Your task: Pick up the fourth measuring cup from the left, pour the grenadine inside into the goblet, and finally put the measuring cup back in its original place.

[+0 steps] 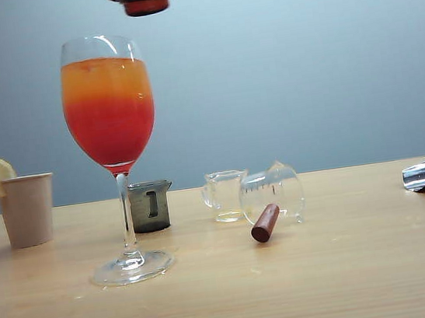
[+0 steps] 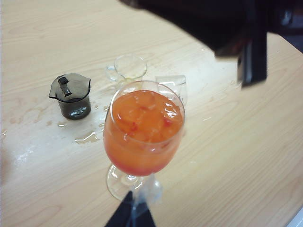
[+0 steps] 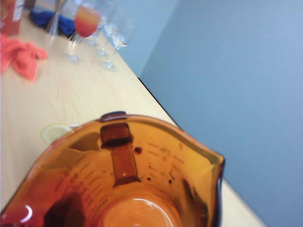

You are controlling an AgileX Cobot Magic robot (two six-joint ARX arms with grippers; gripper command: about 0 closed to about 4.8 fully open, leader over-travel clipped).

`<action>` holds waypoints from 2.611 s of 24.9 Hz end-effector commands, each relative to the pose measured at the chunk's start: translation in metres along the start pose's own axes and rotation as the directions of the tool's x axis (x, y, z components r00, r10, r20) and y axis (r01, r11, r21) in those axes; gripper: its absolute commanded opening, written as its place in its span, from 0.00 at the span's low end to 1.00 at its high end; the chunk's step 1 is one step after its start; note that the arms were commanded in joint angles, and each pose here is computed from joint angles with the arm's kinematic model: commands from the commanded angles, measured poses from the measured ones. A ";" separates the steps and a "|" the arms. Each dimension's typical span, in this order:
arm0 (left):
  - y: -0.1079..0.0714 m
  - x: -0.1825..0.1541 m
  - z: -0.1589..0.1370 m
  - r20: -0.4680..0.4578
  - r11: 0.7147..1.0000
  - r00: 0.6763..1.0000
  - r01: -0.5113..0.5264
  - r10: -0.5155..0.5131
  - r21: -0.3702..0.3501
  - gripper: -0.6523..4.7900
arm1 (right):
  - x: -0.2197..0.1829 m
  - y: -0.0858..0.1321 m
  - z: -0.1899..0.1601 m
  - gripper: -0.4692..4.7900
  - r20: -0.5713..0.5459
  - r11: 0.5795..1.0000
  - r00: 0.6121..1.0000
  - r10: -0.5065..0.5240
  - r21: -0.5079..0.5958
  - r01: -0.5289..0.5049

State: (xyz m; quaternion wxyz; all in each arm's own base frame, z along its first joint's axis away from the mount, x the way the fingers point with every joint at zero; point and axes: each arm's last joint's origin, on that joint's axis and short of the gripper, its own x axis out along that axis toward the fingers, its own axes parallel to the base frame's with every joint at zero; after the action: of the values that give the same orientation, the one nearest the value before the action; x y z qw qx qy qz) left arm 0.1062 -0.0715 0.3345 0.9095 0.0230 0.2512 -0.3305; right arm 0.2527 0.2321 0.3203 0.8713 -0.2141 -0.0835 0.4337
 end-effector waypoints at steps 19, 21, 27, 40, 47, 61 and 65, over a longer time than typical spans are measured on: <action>0.000 -0.001 0.002 0.016 1.000 1.000 0.005 -0.005 0.001 0.11 | -0.060 -0.065 -0.111 0.37 -0.219 0.859 0.933 -0.286 0.372 0.351; 0.000 -0.001 0.002 0.016 1.000 1.000 0.005 -0.005 0.001 0.11 | -0.067 -0.067 -0.121 0.37 -0.251 0.840 0.911 -0.329 0.363 0.403; 0.000 -0.001 0.002 0.016 1.000 1.000 0.005 -0.005 0.001 0.11 | -0.076 -0.064 -0.154 0.37 -0.323 0.786 0.845 -0.426 0.331 0.523; 0.000 -0.001 0.002 0.017 1.000 1.000 -0.013 0.013 0.000 0.11 | -0.050 -0.042 -0.249 0.37 -0.430 0.651 0.776 -0.462 0.430 0.626; 0.001 -0.001 0.002 0.018 0.999 0.999 -0.037 0.037 0.000 0.11 | -0.050 -0.037 -0.262 0.37 -0.472 0.638 0.751 -0.462 0.411 0.651; 0.002 -0.001 0.002 0.020 0.998 0.998 -0.066 0.066 -0.001 0.11 | -0.049 -0.036 -0.259 1.00 -0.440 0.672 0.796 -0.416 0.440 0.595; 0.002 -0.001 0.002 0.020 0.998 0.998 -0.066 0.066 -0.001 0.11 | -0.051 -0.038 -0.251 1.00 -0.418 0.712 0.810 -0.411 0.407 0.572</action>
State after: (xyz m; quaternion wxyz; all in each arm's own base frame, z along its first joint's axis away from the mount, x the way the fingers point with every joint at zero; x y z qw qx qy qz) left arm 0.1074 -0.0700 0.3342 0.9205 0.0296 0.2492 -0.2996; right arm 0.3331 0.0964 0.1086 0.9809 0.0076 0.1289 0.1456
